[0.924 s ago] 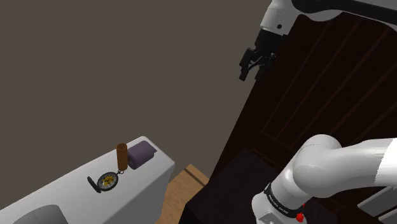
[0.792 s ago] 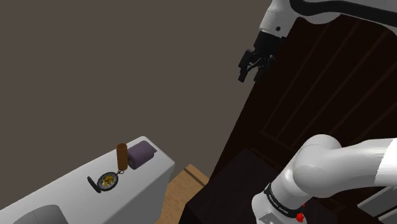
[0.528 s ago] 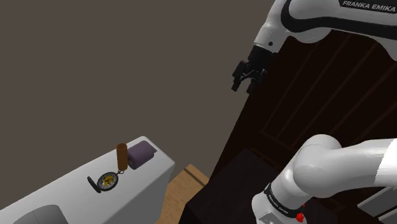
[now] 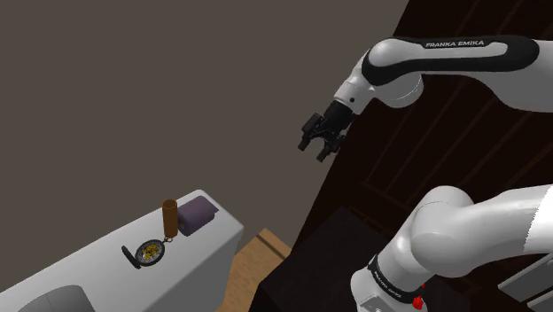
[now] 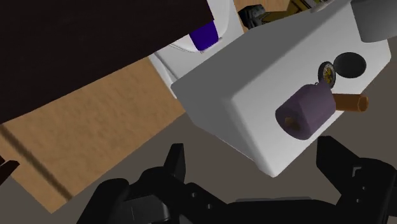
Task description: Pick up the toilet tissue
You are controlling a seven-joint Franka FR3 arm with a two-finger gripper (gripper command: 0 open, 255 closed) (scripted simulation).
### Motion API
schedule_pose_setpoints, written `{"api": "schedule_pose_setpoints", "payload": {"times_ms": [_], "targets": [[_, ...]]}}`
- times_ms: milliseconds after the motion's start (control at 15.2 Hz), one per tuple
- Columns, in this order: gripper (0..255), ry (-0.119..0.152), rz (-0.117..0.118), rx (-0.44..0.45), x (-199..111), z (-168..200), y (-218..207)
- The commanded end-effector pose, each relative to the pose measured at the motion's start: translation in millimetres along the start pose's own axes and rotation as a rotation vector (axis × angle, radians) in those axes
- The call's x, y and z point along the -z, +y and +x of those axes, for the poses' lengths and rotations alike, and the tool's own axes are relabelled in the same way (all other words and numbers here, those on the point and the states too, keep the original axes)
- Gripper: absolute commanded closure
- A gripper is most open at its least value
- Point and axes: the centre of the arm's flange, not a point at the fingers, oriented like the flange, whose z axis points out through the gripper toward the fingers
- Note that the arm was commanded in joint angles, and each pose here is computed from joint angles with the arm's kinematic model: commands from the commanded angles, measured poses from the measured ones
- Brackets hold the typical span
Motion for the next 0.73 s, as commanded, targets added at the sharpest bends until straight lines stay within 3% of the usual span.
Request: {"api": "schedule_pose_setpoints", "payload": {"times_ms": [0,660], "targets": [[0,-0.01,0.079,-0.028,-25.8,7.9,8.8],[0,-0.081,0.461,-0.152,-163.9,30.2,20.5]]}}
